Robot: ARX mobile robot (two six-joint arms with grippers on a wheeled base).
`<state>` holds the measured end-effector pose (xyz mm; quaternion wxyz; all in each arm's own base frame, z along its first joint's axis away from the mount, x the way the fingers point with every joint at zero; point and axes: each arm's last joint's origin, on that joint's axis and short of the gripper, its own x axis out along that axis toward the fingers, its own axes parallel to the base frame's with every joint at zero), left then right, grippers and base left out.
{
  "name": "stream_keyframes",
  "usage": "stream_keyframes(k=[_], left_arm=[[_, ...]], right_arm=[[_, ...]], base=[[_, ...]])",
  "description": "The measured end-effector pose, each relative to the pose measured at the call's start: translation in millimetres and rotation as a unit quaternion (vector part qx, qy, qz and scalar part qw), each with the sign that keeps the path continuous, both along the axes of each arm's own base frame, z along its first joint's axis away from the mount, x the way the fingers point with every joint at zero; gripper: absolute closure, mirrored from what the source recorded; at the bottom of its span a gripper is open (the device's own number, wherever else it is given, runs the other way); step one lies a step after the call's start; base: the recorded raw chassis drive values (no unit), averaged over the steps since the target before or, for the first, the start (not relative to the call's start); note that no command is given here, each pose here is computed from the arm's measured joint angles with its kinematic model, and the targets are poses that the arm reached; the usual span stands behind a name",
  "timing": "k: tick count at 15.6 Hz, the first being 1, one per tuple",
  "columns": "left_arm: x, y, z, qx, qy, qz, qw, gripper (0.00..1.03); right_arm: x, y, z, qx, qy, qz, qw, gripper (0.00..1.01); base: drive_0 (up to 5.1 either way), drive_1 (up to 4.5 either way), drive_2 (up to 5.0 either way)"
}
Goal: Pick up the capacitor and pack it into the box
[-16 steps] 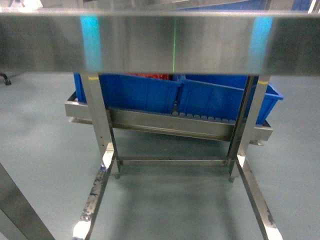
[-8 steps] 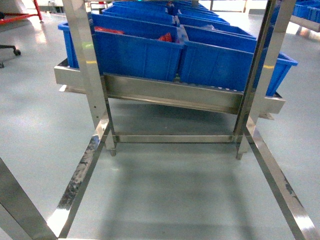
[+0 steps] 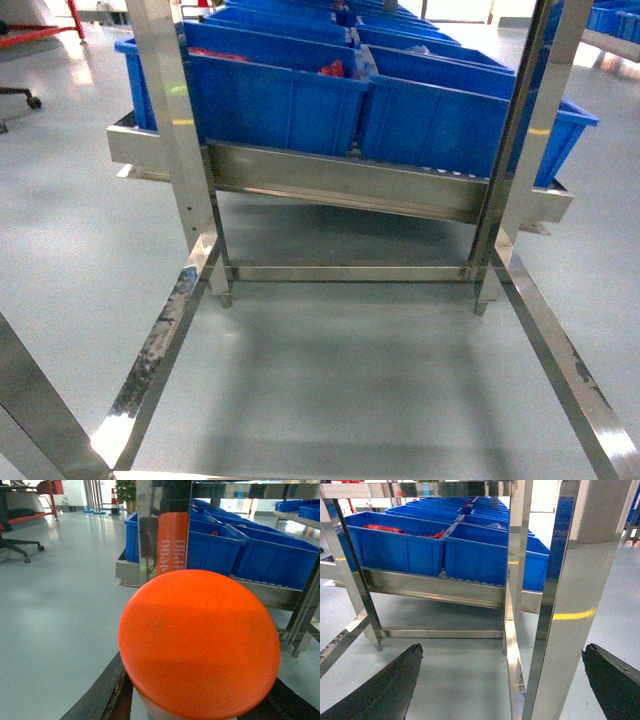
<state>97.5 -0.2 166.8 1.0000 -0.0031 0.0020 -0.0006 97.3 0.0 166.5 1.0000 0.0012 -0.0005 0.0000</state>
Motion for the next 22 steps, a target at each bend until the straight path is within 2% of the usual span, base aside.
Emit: stream_keyframes(k=[17, 22], left_arm=[[0.0, 0.0, 0.0, 0.000, -0.001, 0.000, 1.0000, 0.59], [0.0, 0.0, -0.1, 0.000, 0.000, 0.000, 1.0000, 0.59]], right_arm=[[0.0, 0.0, 0.0, 0.000, 0.000, 0.000, 1.0000, 0.03], [0.0, 0.0, 0.0, 0.000, 0.000, 0.000, 1.0000, 0.03]], base=[[0.0, 0.00, 0.0], [-4.9, 2.54, 2.5]])
